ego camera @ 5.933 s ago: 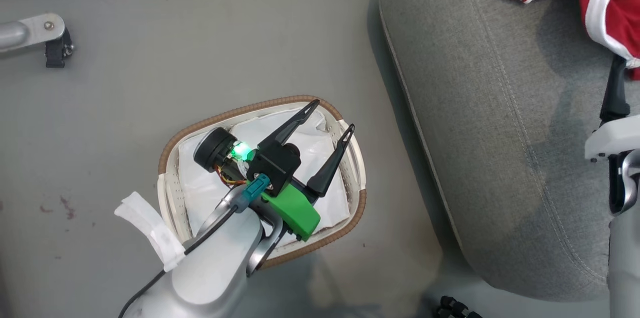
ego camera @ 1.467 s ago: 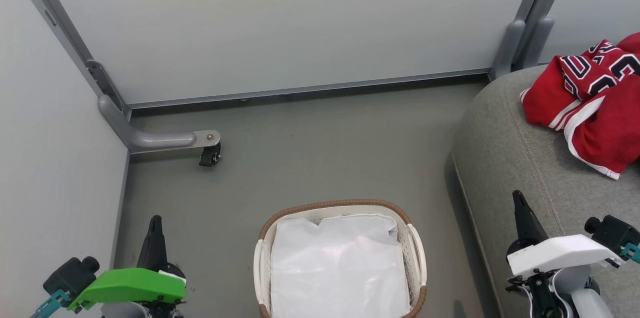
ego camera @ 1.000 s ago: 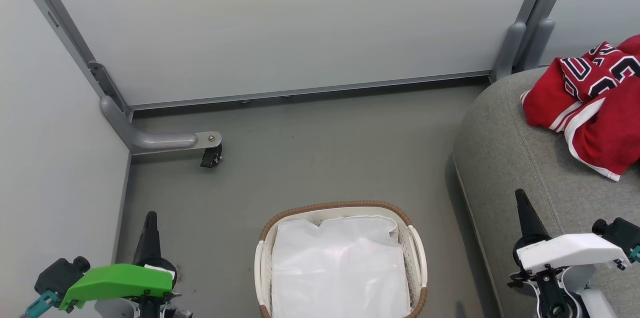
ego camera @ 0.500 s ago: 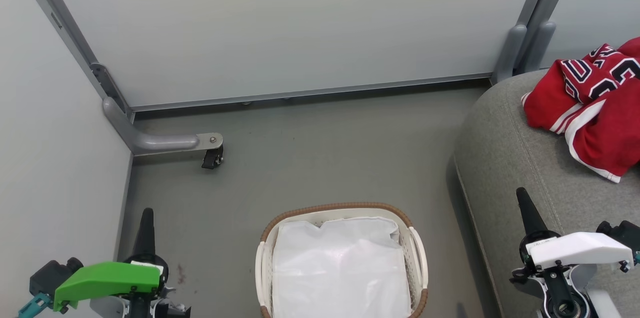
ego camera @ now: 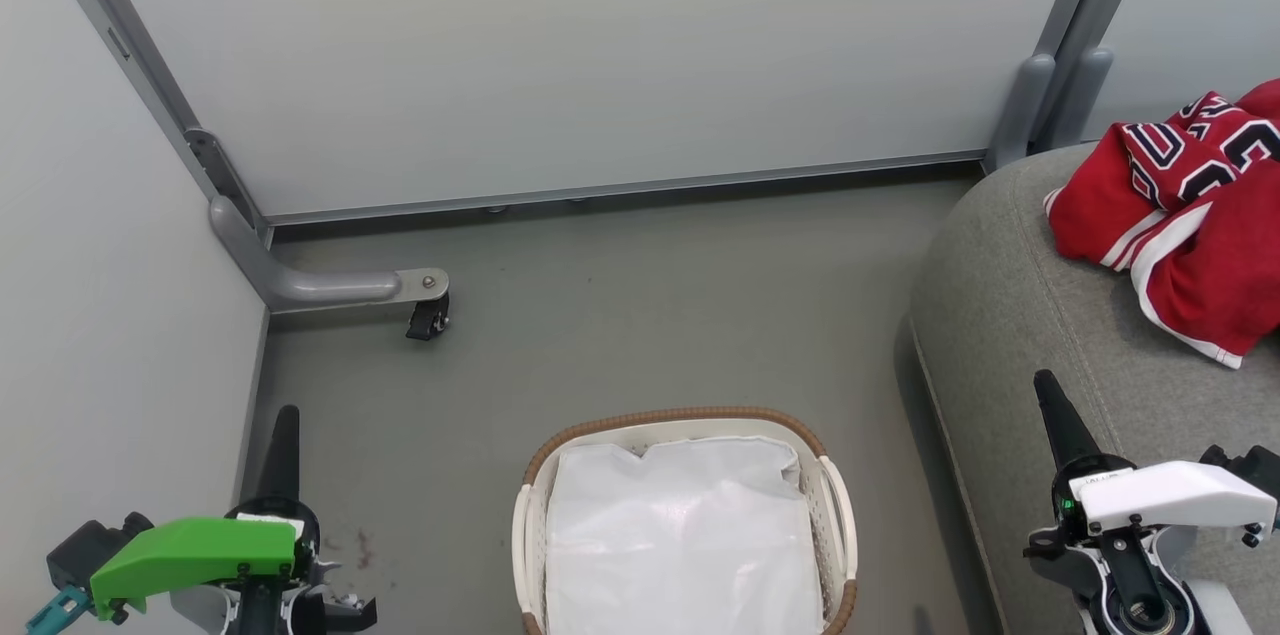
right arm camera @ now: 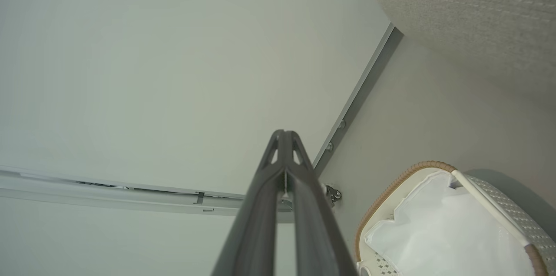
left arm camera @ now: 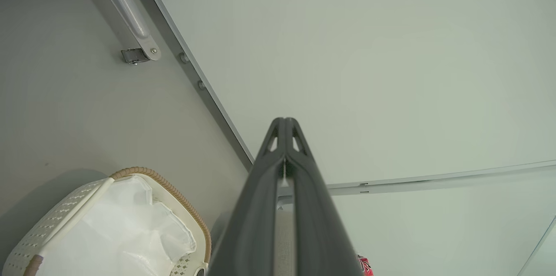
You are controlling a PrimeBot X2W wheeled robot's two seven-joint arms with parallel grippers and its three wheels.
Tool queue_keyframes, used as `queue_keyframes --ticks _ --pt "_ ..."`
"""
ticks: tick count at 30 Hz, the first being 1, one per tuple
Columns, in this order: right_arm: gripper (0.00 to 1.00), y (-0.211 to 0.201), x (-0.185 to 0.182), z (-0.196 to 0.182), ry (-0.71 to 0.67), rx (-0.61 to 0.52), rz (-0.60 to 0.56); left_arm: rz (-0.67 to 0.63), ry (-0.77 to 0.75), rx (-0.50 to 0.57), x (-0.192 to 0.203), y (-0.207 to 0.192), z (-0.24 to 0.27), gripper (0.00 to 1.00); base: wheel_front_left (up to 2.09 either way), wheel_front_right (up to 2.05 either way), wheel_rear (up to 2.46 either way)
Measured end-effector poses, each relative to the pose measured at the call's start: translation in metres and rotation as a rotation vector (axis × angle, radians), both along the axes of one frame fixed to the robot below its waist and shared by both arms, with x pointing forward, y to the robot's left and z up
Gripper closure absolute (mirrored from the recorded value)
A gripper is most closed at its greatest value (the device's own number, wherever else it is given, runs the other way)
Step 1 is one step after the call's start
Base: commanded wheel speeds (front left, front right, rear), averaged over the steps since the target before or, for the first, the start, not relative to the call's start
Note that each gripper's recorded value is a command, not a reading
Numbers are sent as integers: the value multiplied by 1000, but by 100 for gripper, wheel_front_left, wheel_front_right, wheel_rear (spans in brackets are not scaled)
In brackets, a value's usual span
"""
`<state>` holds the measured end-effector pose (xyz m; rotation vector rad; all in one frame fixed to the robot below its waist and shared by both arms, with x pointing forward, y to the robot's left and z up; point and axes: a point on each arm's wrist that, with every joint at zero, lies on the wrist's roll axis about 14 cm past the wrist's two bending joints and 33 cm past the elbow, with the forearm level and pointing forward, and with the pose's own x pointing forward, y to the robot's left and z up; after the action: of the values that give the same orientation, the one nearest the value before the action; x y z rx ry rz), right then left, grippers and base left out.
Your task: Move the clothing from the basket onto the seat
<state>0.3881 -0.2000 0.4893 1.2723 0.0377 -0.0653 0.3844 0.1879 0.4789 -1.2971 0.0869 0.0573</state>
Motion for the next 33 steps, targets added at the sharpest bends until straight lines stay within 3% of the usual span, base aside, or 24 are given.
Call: queue_keyframes --ticks 33 --pt "100 1 1 15 -54 254 15 17 -62 -232 2 9 19 100 0 0 0"
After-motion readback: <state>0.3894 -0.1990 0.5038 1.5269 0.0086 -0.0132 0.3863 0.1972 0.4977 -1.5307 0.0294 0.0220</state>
